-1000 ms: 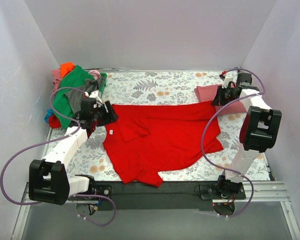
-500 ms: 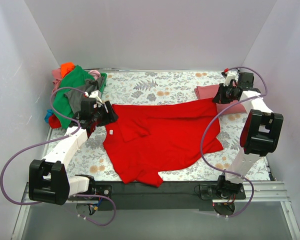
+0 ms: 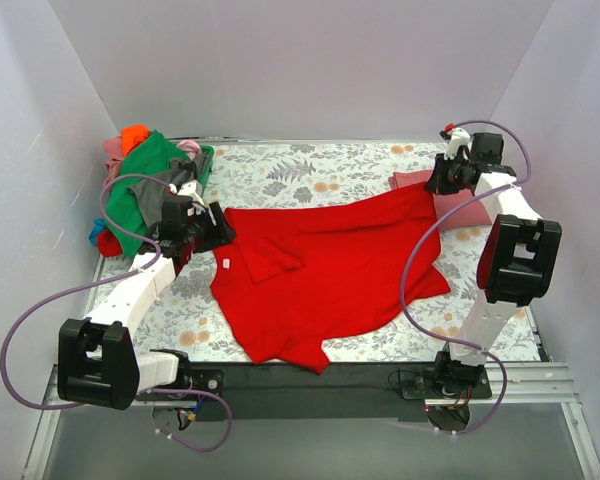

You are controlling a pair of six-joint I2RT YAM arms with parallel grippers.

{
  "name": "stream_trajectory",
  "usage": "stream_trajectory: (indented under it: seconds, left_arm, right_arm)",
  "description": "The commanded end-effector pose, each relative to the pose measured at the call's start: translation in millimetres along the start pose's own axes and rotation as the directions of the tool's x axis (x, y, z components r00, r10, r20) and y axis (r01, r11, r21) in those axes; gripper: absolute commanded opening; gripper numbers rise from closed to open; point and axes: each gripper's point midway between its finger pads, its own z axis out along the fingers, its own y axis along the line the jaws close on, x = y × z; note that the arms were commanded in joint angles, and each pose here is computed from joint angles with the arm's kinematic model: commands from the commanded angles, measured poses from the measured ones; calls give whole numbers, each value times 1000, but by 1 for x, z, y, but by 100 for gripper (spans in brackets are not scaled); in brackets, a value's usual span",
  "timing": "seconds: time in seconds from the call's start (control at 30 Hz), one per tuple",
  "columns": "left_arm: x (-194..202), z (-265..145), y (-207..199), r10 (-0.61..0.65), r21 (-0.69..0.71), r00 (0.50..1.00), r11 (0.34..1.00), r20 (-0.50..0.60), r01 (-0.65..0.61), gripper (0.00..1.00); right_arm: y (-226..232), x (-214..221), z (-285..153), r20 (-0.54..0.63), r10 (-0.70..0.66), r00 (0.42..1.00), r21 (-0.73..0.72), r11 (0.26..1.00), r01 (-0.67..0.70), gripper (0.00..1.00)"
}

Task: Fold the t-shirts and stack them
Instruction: Fold the tshirt

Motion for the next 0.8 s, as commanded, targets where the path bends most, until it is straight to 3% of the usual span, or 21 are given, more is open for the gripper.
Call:
stream_trajectory:
  seconds: [0.0,0.57,0.67,0.77]
  left_arm:
    - [-6,0,4,19,-16,1000,1000,22,-19,59]
    - [-16,-7,1,18,-16,998,1000,64,-17,60]
    - [-20,-12,-4,3,-2,997,1000,75,-3,61]
    - [-23,-18,-10,-29,17,997,999,76,28,69]
  right_arm:
    - [-11,-39,2,95,-53,994,62,997,47,2]
    - [-39,-89,37,171,-80,982,252,967,35,2]
    - [-42,-87,43,161,-75,984,281,959,27,5]
    - [-43,-79,44,143,-78,987,293,956,34,26]
